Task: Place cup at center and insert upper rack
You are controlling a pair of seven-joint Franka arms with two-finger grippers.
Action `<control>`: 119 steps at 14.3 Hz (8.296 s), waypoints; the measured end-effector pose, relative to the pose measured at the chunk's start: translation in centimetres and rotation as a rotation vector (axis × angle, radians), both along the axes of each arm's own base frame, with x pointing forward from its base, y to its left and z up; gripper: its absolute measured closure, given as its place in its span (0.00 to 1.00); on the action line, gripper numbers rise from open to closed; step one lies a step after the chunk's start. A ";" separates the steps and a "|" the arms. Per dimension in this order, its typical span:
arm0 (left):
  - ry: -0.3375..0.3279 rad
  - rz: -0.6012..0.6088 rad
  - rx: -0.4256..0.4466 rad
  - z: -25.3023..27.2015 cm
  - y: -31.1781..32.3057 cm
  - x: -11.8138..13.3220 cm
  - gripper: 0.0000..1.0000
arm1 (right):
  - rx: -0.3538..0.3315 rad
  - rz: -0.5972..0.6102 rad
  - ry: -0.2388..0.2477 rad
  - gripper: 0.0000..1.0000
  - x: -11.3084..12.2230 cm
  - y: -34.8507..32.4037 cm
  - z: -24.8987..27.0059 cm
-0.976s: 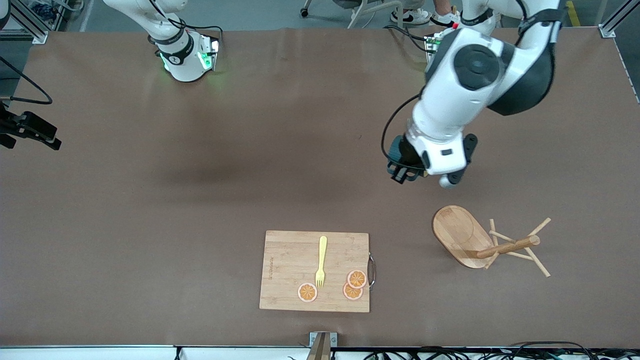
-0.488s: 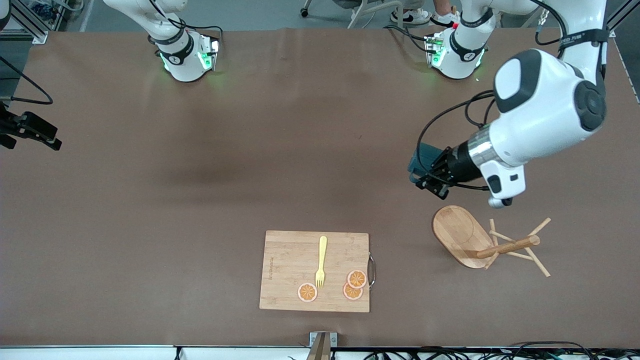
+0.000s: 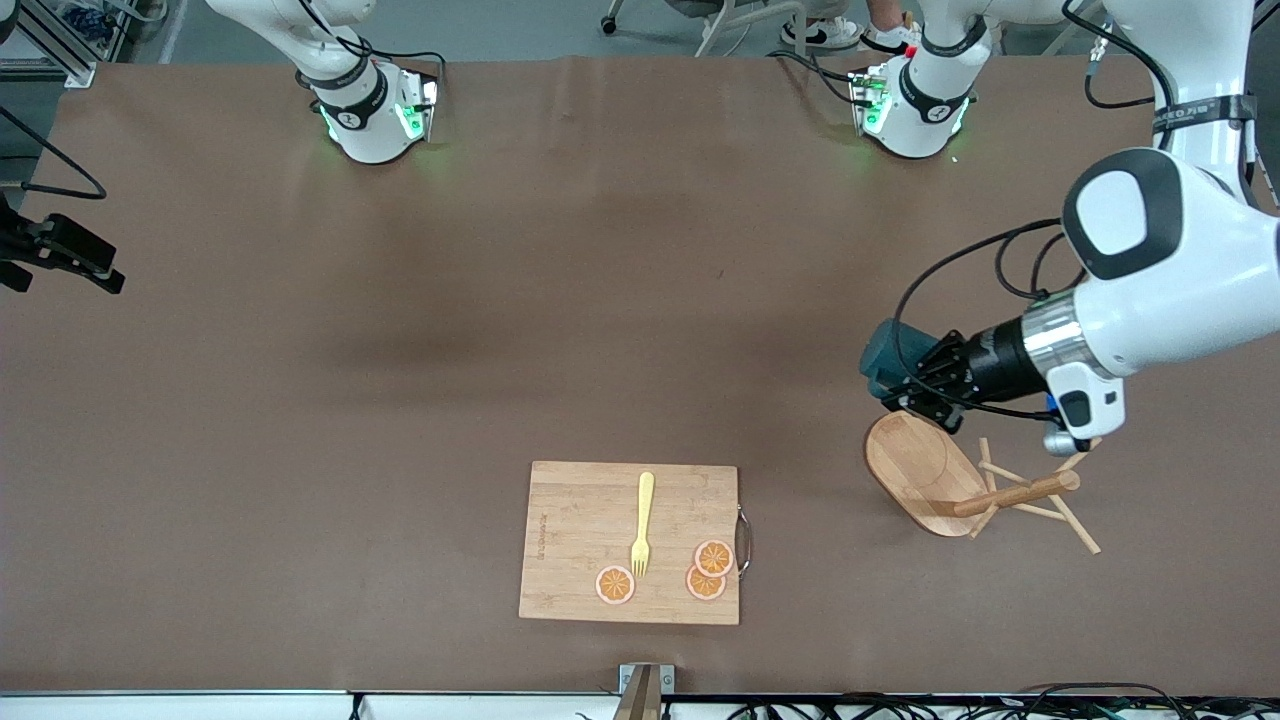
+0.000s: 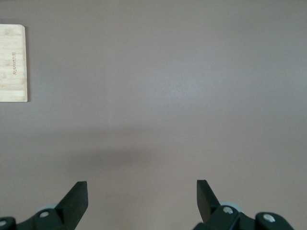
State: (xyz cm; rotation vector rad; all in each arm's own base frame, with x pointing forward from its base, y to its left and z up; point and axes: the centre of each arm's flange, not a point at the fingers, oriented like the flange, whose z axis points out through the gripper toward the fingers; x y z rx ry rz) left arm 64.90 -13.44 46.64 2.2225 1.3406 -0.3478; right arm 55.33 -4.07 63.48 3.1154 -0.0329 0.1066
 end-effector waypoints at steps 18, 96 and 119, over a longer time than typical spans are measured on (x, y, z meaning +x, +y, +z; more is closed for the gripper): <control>-0.090 0.114 -0.093 -3.7 5.0 5.1 0.95 | -0.002 0.000 -0.032 0.00 -2.5 0.1 1.0; -0.386 -0.934 0.539 16.9 17.0 -8.3 0.00 | -0.003 0.007 -0.049 0.00 -2.5 0.5 1.8; -0.407 -0.976 0.573 20.2 12.3 -10.4 0.00 | -0.003 0.008 -0.050 0.00 -2.5 0.6 1.8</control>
